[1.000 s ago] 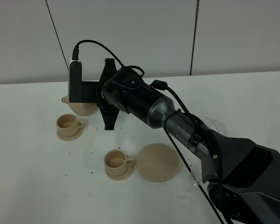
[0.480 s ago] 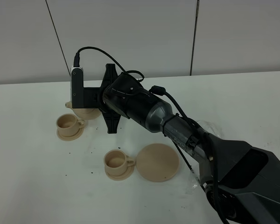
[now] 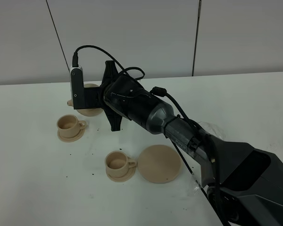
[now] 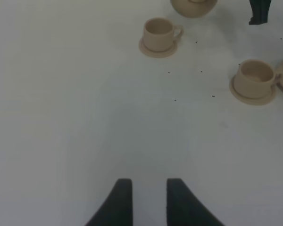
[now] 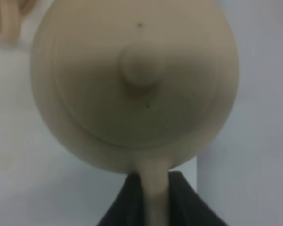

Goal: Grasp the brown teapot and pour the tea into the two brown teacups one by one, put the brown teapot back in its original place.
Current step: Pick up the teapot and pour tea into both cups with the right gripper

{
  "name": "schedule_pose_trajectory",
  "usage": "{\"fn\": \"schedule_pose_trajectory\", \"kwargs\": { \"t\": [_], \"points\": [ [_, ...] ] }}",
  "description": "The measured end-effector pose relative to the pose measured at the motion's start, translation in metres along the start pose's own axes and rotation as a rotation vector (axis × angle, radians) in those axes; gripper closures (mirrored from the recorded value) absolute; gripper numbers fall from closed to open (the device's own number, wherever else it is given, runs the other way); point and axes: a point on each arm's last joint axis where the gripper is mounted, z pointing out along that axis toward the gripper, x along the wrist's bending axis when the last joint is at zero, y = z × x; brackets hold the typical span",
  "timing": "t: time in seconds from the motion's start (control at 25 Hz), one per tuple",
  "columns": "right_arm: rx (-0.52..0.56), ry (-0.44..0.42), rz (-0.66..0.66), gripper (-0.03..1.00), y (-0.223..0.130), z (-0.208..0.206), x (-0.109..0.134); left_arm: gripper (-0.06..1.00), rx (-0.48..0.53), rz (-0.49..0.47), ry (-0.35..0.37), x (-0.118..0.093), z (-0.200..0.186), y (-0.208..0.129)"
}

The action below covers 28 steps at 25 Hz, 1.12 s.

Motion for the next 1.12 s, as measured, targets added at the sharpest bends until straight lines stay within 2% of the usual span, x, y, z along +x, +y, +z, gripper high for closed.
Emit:
{"fn": "schedule_pose_trajectory", "kwargs": {
  "t": [1.12],
  "points": [
    [0.016,-0.031,-0.19,0.87,0.0095,0.0015,0.0067,0.7,0.0,0.0,0.0,0.0,0.0,0.0]
  ]
}}
